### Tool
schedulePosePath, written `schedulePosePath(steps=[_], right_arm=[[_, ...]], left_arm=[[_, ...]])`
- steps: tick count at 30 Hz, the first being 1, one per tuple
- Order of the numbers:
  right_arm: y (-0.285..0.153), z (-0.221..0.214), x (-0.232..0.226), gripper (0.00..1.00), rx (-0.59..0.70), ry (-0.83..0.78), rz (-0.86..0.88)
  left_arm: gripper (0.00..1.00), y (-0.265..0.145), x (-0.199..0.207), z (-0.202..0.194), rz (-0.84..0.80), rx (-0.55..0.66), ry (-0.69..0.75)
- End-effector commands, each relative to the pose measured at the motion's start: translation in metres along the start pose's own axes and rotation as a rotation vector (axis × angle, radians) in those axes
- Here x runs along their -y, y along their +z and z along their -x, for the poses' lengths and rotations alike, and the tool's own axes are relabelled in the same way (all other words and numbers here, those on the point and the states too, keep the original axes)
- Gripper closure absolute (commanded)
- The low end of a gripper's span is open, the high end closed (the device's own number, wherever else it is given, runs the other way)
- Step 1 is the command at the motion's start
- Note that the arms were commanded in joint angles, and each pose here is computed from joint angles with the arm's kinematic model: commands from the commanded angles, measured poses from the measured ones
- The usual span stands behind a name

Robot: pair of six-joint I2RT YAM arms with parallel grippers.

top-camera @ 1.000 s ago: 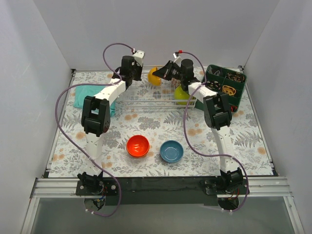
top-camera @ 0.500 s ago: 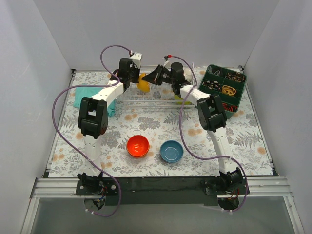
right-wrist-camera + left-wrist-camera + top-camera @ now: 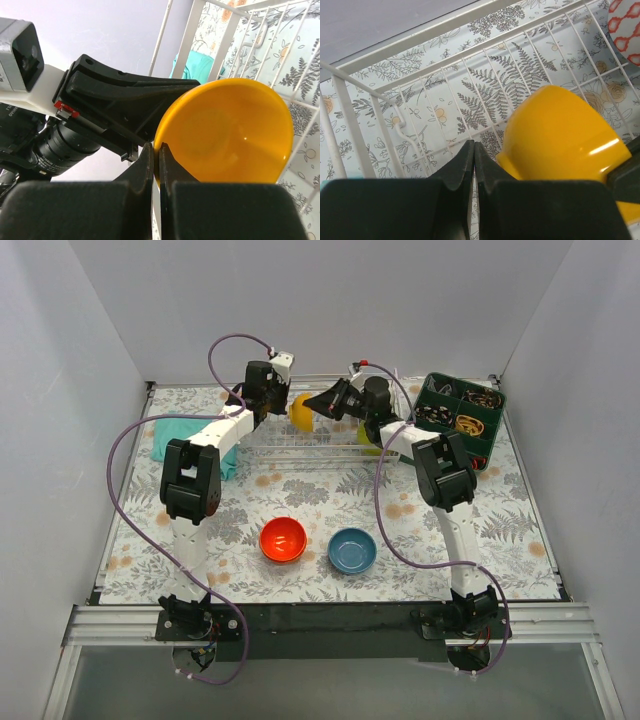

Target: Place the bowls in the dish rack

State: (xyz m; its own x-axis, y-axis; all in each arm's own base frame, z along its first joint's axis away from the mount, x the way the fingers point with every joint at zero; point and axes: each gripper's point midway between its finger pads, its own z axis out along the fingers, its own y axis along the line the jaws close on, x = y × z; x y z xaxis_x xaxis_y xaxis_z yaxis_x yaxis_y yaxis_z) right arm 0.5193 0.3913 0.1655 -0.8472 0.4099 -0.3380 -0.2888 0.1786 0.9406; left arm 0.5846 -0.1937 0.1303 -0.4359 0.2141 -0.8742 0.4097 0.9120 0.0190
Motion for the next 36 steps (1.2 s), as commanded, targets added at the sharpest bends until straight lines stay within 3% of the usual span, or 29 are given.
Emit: schedulePosePath(steps=[1,5,6,7,11,15,22,36], right_arm=[[-0.013,-0.019,0.044,0.99,-0.037,0.117,-0.119],[-0.024,-0.014,0.051,0.78,-0.026,0.106,-0.14],[-0.027,-0.012,0.054,0.62,-0.021,0.075,-0.145],[-0.031,-0.009,0.052,0.55,-0.016,0.062,-0.145],[-0.057,0.017,0.034,0.35,0.028,-0.057,-0.139],[-0.076,0.031,0.024,0.3,0.048,-0.132,-0.142],[-0.089,0.043,0.002,0.29,0.085,-0.232,-0.133],[-0.069,0.074,-0.032,0.3,0.116,-0.413,0.009]], left_arm=[[1.0,-0.018,0.012,0.041,-0.036,0.073,0.01],[1.0,-0.017,0.022,0.044,-0.06,0.078,0.005],[1.0,-0.016,0.025,0.043,-0.062,0.077,0.005],[1.0,-0.016,0.025,0.045,-0.062,0.081,0.002],[1.0,-0.017,0.029,0.05,-0.067,0.091,-0.005],[1.0,-0.013,0.032,0.052,-0.075,0.106,-0.023],[1.0,-0.007,0.044,0.058,-0.116,0.127,-0.041],[1.0,-0.018,0.047,0.058,-0.121,0.139,-0.049]])
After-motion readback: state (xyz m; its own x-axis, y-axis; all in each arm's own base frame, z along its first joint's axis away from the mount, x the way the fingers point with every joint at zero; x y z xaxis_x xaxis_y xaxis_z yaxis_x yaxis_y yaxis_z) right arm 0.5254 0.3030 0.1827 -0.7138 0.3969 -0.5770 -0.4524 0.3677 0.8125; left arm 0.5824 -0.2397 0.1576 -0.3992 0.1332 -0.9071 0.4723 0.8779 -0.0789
